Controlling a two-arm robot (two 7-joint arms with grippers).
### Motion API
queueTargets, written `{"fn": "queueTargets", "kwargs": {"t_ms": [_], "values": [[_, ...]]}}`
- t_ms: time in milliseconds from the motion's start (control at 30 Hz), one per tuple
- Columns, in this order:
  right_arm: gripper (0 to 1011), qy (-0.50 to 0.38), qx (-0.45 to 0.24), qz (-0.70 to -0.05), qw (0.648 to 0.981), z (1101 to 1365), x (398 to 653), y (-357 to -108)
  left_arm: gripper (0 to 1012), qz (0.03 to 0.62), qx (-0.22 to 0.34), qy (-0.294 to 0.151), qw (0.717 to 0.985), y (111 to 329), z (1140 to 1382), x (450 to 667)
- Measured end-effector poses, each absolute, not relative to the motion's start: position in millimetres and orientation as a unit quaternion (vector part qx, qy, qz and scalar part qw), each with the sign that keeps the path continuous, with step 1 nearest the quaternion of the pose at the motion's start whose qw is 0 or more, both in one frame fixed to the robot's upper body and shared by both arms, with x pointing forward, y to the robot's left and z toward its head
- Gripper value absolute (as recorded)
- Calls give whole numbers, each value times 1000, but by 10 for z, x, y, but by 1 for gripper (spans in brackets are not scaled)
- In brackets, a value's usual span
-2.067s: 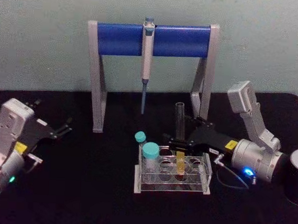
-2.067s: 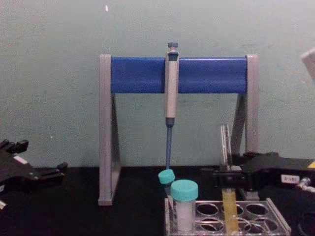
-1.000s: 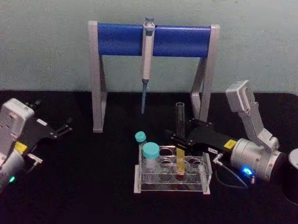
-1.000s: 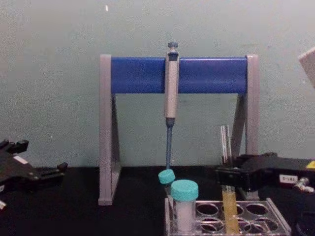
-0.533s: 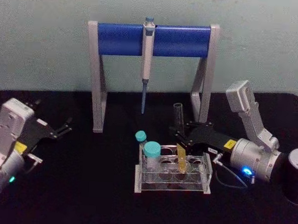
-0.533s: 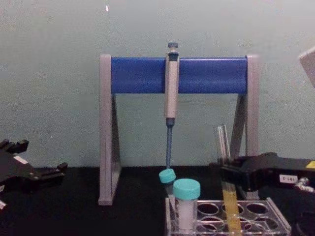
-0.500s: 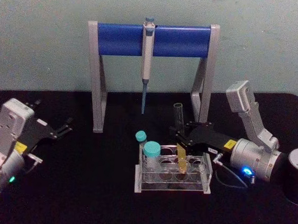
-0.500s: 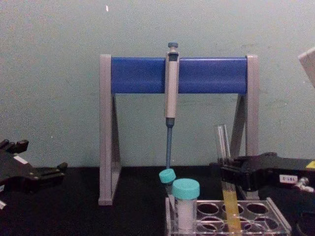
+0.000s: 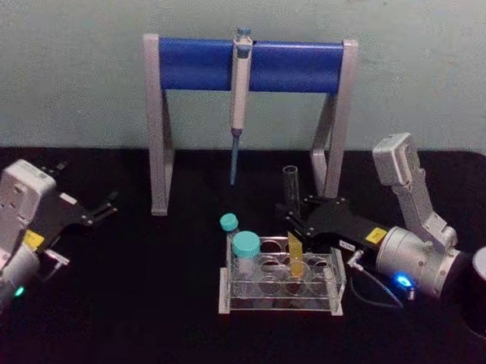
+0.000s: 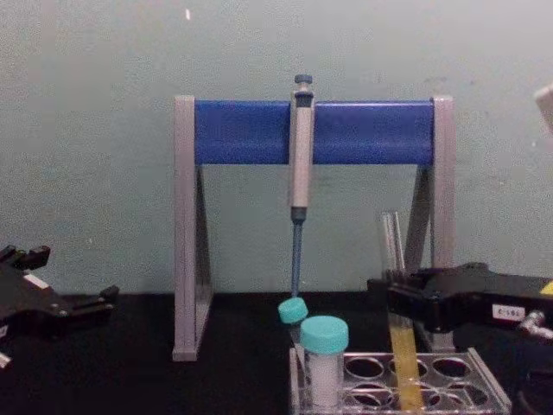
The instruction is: Pick up the test tube from the test tube rack, shake it, then place it back into the test tube rack.
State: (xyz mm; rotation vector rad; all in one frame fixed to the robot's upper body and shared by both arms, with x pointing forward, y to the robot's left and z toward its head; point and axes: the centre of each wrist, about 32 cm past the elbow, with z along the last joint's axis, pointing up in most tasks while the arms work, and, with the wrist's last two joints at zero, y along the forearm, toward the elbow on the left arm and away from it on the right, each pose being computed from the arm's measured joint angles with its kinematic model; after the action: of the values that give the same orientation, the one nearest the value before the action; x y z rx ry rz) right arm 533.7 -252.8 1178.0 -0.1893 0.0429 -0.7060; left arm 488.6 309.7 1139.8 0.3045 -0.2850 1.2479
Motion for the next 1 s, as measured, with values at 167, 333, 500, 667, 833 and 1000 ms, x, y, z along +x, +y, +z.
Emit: {"fn": "queueTargets", "kwargs": {"t_ms": [167,333,500,667,833,1000], "values": [[233,11,-79,-347,934,11777,5294,-2543,1010,580,141,-132,791,3097,11398,4886],[233,1,-59,-354,933,11782,5248,-2568,1010,580,141,-132,791,3097,11398,4886],[233,-9,-37,-360,932,11804,5229,-2592,1010,580,141,-132,791,3097,11398,4886],[233,-20,-14,-362,932,11856,5237,-2597,1010,580,141,-132,791,3097,11398,4886],[233,-36,4,-357,933,11950,5273,-2575,1009,580,141,-132,791,3097,11398,4886],[233,-48,14,-353,934,12038,5305,-2555,1010,580,141,-132,791,3097,11398,4886]]}}
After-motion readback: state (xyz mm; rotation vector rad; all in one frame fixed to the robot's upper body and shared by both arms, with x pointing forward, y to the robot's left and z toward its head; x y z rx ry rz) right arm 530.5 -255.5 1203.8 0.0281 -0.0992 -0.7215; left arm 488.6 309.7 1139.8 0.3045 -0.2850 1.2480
